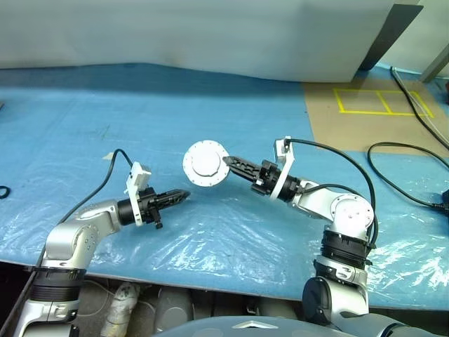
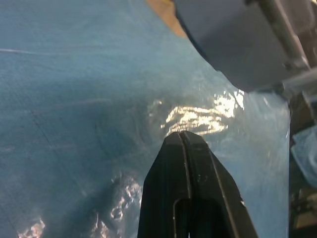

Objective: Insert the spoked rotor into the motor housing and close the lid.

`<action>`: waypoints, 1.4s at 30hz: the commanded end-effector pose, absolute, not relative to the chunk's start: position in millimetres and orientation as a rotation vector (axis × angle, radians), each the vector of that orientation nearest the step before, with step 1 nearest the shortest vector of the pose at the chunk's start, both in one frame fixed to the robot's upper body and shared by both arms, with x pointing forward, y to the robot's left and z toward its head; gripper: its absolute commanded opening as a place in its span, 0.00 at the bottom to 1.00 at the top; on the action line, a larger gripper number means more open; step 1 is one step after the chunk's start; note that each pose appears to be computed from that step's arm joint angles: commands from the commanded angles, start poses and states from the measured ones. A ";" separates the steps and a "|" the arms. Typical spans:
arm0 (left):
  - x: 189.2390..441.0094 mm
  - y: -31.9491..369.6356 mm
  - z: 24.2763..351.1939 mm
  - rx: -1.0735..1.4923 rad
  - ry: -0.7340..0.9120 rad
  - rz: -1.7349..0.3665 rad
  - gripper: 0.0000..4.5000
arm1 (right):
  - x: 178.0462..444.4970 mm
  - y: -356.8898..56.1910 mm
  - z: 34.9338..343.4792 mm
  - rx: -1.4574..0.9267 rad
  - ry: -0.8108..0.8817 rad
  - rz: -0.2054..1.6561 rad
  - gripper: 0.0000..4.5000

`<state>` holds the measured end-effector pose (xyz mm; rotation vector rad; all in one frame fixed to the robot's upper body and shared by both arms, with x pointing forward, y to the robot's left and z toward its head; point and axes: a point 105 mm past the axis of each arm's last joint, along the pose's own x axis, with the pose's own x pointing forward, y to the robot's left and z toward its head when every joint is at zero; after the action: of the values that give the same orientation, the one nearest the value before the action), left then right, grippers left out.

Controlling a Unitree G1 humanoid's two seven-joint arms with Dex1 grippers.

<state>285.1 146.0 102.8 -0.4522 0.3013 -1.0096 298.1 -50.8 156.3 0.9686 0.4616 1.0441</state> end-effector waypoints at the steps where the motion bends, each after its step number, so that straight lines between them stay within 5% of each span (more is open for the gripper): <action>1: 287.5 150.8 122.9 -0.603 0.243 -1.015 0.13 | 292.9 -49.1 177.5 0.989 0.385 1.103 0.26; 12: 276.5 135.4 123.1 -0.739 0.269 -1.079 0.93 | 296.7 -51.2 184.1 0.960 0.396 1.105 0.26; 27: 297.1 107.8 141.3 -0.941 0.167 -1.085 0.93 | 297.5 -57.0 181.3 0.891 0.425 1.089 0.26; 42: 273.7 108.3 126.6 -0.751 0.286 -1.167 0.93 | 300.4 -60.8 178.5 0.889 0.440 1.067 0.26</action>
<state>280.2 111.3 124.4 -0.7885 0.2923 -1.1269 305.3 -63.7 158.6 0.8709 0.5098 0.9912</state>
